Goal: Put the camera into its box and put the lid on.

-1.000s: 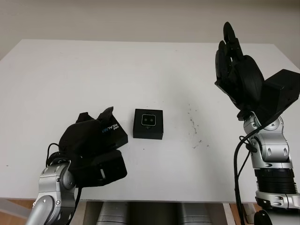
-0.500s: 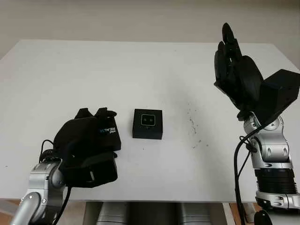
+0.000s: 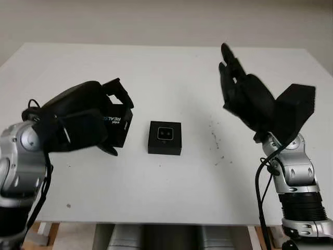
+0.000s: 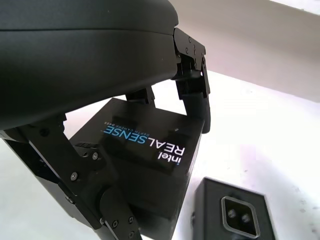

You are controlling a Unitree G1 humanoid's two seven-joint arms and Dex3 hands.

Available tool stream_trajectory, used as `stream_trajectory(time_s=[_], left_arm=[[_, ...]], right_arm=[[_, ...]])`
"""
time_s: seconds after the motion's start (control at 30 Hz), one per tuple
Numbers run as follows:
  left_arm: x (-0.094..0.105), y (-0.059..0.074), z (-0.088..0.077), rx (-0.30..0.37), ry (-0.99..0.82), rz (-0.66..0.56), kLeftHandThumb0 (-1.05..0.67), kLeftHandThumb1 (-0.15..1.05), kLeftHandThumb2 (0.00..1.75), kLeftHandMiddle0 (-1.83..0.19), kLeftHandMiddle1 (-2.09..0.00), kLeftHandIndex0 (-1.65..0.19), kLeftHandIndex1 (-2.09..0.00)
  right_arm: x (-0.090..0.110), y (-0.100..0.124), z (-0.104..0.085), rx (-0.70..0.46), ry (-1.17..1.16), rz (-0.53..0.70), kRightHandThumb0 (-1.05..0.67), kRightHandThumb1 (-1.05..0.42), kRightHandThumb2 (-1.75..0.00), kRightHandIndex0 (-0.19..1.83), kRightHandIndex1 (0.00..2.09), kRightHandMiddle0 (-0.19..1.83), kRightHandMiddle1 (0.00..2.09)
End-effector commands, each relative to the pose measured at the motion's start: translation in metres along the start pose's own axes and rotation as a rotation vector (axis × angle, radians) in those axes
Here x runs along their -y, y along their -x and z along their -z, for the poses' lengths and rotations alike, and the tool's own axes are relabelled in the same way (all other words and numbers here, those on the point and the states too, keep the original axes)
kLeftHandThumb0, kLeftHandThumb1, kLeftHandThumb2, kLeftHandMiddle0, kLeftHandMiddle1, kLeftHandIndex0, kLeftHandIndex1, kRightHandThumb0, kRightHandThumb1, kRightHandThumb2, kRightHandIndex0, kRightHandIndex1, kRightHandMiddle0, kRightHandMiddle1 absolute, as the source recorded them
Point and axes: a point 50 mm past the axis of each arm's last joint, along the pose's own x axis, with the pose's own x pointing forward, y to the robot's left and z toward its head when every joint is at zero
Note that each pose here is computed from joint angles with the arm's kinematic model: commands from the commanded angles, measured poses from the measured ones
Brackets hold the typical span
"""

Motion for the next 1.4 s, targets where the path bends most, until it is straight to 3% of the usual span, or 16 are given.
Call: stream_trajectory(time_s=[0.0, 0.13, 0.2, 0.47, 0.63, 0.87, 1.07, 1.13, 1.37], left_arm=[[-0.001, -0.008, -0.006, 0.027, 0.023, 0.014, -0.10, 0.94, 0.05, -0.50, -1.34, -0.37, -1.43], [0.005, -0.028, -0.010, 0.041, 0.079, 0.038, -0.12, 0.93, 0.05, -0.45, -1.43, -0.34, -1.51], [0.009, -0.038, -0.012, 0.036, 0.087, 0.047, -0.15, 0.90, 0.04, -0.51, -1.37, -0.37, -1.50], [0.026, -0.073, -0.016, -0.052, 0.172, 0.111, -0.16, 0.87, 0.05, -0.56, -1.45, -0.44, -1.52], [0.038, -0.086, -0.017, -0.124, 0.180, 0.102, -0.15, 0.88, 0.05, -0.51, -1.46, -0.45, -1.53], [0.053, -0.091, -0.016, -0.185, 0.193, 0.117, -0.09, 0.90, 0.06, -0.42, -1.42, -0.35, -1.56], [0.053, -0.089, -0.023, -0.205, 0.192, 0.175, -0.09, 0.90, 0.06, -0.41, -1.34, -0.37, -1.50], [0.053, -0.088, -0.027, -0.217, 0.187, 0.203, -0.11, 0.90, 0.06, -0.43, -1.40, -0.37, -1.49], [0.051, -0.081, -0.038, -0.185, 0.196, 0.233, -0.11, 0.89, 0.05, -0.46, -1.50, -0.42, -1.50]], right_arm=[[-0.001, -0.003, -0.006, 0.027, -0.008, 0.000, -0.67, -1.05, -0.76, -0.19, 0.00, -0.19, 0.00], [-0.003, -0.004, -0.007, 0.032, 0.010, -0.006, -0.69, -1.05, -0.73, -0.19, 0.00, -0.19, 0.00], [-0.004, -0.005, -0.007, 0.025, 0.022, -0.005, -0.70, -1.05, -0.70, -0.19, 0.00, -0.19, 0.01], [-0.009, -0.009, -0.002, -0.012, 0.029, -0.037, -0.72, -1.05, -0.70, -0.19, 0.00, -0.19, 0.00], [-0.013, -0.009, 0.000, -0.011, 0.018, -0.019, -0.75, -1.05, -0.65, -0.18, 0.02, -0.16, 0.03], [-0.018, -0.006, 0.000, 0.021, 0.027, -0.014, -0.77, -1.05, -0.66, -0.16, 0.04, -0.13, 0.06], [-0.018, -0.006, -0.002, 0.031, 0.012, -0.011, -0.79, -1.05, -0.63, -0.16, 0.04, -0.12, 0.06], [-0.018, -0.005, -0.002, 0.034, 0.012, -0.011, -0.78, -1.05, -0.62, -0.16, 0.04, -0.12, 0.06], [-0.020, -0.006, -0.004, 0.057, 0.010, -0.014, -0.75, -1.05, -0.65, -0.16, 0.05, -0.12, 0.06]])
